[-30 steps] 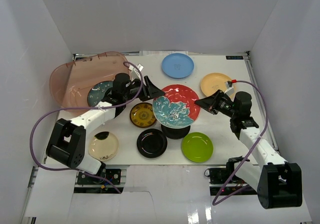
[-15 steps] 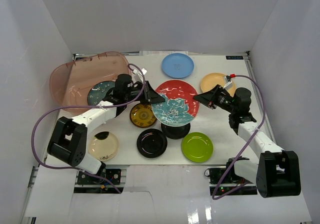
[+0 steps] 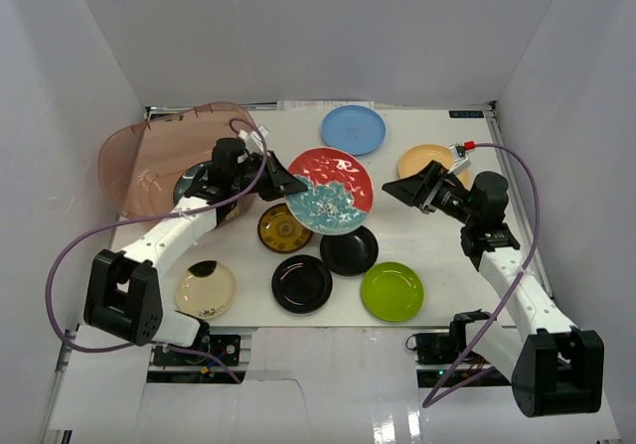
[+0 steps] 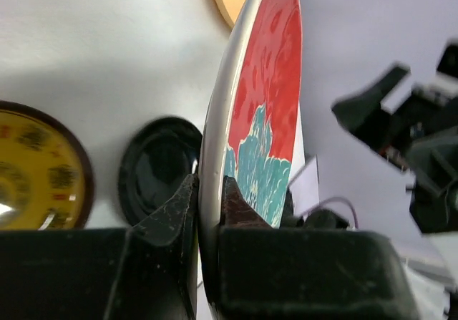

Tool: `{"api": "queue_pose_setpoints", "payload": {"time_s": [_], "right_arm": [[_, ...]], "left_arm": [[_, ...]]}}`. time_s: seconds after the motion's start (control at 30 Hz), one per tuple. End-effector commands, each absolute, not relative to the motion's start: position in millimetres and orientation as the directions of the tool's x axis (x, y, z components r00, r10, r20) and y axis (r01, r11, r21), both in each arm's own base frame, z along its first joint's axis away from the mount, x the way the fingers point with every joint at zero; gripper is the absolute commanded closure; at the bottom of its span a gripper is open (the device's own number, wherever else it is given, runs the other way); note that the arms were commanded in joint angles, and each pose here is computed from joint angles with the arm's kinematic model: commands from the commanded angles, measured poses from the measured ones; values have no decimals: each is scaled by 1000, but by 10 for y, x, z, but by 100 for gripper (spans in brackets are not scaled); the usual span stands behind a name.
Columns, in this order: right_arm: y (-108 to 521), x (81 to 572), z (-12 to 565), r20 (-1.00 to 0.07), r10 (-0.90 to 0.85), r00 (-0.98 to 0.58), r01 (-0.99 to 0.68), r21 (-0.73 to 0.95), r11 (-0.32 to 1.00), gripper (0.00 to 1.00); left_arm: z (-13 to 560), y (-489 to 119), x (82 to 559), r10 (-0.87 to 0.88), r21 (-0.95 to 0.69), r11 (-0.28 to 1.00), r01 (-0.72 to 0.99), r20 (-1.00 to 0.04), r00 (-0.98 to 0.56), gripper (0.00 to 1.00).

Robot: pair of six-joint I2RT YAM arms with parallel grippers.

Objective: Place the plates into the plastic bin on the countertop

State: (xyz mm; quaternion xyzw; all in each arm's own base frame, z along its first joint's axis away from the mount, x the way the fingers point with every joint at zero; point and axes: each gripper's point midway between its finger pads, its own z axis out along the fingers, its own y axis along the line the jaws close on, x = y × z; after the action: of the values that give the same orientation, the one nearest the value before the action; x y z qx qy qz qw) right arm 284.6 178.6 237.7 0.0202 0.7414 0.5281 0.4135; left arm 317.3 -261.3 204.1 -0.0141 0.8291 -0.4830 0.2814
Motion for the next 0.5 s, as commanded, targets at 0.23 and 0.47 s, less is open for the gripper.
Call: {"api": "queue_pose_setpoints", "payload": {"time_s": [0.23,0.47], "right_arm": [[1807,2462,2212,-679,389,-623,-471,722,507,5],[1972,2278,2022,-691,318,-649,-493,701,516,3]], "left_arm": [[3464,-526,3969,-747,-792,608,53,-594,-299,100],[2980,413,4039,-752,-706,654,-271,-646,-133,100]]}}
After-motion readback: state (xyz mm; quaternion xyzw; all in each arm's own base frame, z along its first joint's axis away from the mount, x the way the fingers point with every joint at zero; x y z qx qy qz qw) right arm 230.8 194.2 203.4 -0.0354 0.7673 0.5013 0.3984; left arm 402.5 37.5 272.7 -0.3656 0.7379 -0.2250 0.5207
